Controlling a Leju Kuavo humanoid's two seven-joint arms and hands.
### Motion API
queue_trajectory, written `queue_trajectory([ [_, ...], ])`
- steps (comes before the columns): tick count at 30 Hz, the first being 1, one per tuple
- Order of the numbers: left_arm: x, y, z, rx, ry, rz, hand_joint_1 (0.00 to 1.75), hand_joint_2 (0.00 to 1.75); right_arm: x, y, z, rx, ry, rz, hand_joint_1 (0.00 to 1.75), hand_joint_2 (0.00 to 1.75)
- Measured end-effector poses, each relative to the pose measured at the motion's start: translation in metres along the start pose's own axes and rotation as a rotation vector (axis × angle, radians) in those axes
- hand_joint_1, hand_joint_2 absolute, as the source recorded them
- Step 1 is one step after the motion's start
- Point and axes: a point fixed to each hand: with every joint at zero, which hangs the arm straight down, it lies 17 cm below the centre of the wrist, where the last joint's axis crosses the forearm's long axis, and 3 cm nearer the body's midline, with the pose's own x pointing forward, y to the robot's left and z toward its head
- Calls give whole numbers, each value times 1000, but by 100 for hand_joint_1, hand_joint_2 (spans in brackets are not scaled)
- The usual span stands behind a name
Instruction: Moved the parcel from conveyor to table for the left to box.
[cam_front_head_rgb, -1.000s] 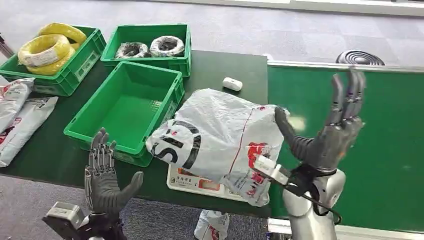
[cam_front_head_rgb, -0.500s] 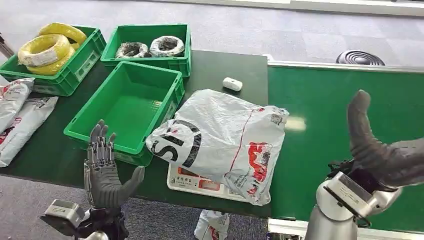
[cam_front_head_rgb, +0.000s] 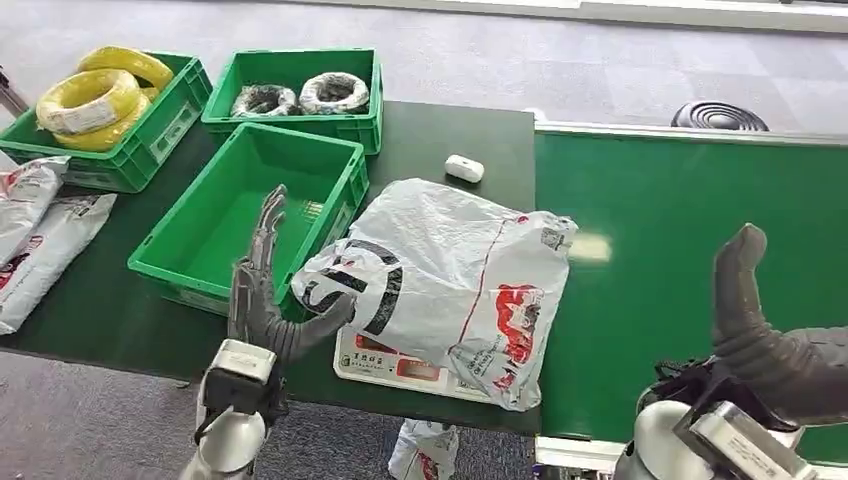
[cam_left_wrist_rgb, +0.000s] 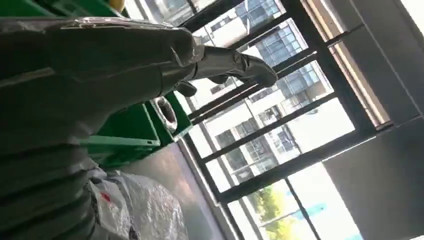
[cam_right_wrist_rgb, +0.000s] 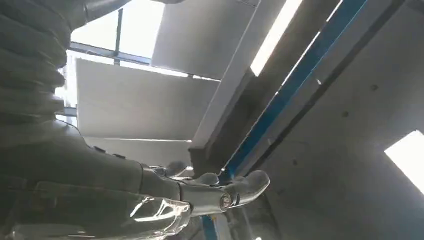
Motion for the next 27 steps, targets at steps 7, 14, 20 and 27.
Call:
queue_trajectory([
  [7,-6,-109,-70,-351,-72,-375,0,175,-24,6,24,43,100,9,0,175],
  [14,-15,-172,-72,-536,-109,-452,0,175,-36,6,32,63,145,33,0,175],
  [20,-44,-203,-53,-673,-98,-578,0,175,-43,6,34,72,173,50,0,175],
  [27,-83,-226,-15,-851,-44,-664,0,175,-45,6,36,80,176,61,0,175],
])
